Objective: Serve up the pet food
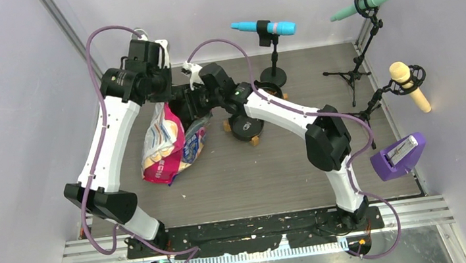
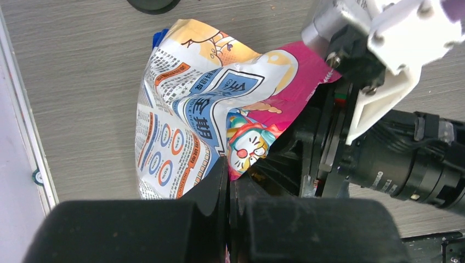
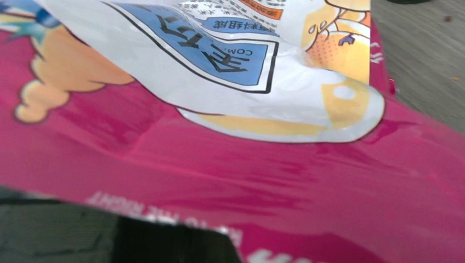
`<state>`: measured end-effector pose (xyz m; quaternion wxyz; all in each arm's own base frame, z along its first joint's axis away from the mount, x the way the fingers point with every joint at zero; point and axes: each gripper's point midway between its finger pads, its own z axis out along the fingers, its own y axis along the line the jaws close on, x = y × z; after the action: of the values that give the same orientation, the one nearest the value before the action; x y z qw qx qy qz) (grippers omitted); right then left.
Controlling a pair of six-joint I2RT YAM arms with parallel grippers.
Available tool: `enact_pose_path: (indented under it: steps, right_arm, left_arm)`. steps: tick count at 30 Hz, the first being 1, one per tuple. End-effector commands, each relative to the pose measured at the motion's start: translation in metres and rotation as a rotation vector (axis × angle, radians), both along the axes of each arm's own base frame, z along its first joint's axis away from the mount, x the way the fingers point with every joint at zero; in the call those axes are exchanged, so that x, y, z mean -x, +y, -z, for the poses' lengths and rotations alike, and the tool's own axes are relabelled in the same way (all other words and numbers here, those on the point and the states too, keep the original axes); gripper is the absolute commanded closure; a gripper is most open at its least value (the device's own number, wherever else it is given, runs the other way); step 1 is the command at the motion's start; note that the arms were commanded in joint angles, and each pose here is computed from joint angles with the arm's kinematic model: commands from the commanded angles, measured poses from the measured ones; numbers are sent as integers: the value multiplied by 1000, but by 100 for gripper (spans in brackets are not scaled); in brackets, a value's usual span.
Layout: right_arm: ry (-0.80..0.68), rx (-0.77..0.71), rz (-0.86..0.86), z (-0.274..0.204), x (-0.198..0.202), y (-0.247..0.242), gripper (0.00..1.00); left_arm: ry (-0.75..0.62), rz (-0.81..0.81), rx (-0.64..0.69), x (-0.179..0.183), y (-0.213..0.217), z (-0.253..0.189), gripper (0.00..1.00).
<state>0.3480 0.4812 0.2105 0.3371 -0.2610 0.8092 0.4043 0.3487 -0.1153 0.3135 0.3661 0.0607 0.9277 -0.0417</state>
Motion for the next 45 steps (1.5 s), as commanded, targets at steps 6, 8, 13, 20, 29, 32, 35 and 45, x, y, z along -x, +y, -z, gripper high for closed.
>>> enact_pose_path:
  steps: [6, 8, 13, 20, 29, 32, 35, 45]
  right_arm:
    - [261, -309, -97, -33, 22, -6, 95]
    - [274, -348, -85, -45, 22, -11, 95]
    - [236, -408, -49, -78, 22, -30, 95]
    - [192, -453, 46, -107, 18, -70, 95]
    - [184, -544, 118, -130, 11, -115, 95]
    - [173, -576, 125, -140, 11, -124, 95]
    - [206, -630, 121, -146, 12, -131, 95]
    - [263, -801, 81, -165, 16, -142, 95]
  left_arm:
    - [-122, 1, 57, 1, 2, -41, 100]
    - [-124, -3, 54, 1, 4, -42, 100]
    - [-126, -13, 47, 1, 8, -42, 100]
    - [-132, -26, 43, 1, 13, -44, 100]
    - [-137, -39, 41, 1, 18, -46, 100]
    - [-139, -41, 42, 1, 19, -46, 100]
    - [-138, -42, 41, 2, 20, -46, 100]
    - [-144, -45, 41, 4, 22, -48, 100]
